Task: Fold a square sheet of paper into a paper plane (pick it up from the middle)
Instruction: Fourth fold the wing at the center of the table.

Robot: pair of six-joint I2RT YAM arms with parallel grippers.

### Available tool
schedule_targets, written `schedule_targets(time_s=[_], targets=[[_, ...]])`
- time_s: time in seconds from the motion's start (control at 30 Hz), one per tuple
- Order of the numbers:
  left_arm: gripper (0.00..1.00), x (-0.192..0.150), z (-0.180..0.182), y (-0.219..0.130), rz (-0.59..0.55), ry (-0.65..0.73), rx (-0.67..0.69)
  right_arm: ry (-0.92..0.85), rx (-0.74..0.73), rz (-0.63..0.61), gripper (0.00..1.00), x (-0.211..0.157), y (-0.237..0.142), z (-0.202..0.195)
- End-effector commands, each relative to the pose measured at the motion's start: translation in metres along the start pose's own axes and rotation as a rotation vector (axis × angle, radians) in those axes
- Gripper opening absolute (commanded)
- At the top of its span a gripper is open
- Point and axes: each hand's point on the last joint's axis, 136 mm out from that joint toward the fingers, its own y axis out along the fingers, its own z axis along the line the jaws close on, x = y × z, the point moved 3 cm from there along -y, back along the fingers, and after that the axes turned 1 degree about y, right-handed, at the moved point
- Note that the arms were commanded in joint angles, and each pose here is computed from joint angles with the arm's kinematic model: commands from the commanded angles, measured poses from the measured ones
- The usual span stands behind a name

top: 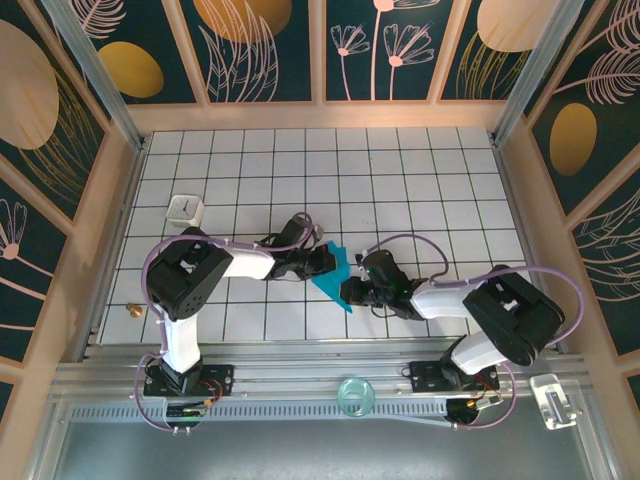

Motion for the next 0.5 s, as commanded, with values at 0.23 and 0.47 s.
schedule_targets(time_s=[0.23, 0.47], targets=[[0.0, -0.005, 0.061, 0.006, 0.013, -0.031, 0.214, -0.062, 0.024, 0.016, 0.11, 0.012, -0.006, 0.01], [0.0, -0.007, 0.064, 0.007, 0.022, -0.031, 0.221, -0.081, 0.105, -0.01, 0.14, 0.026, -0.017, 0.036]])
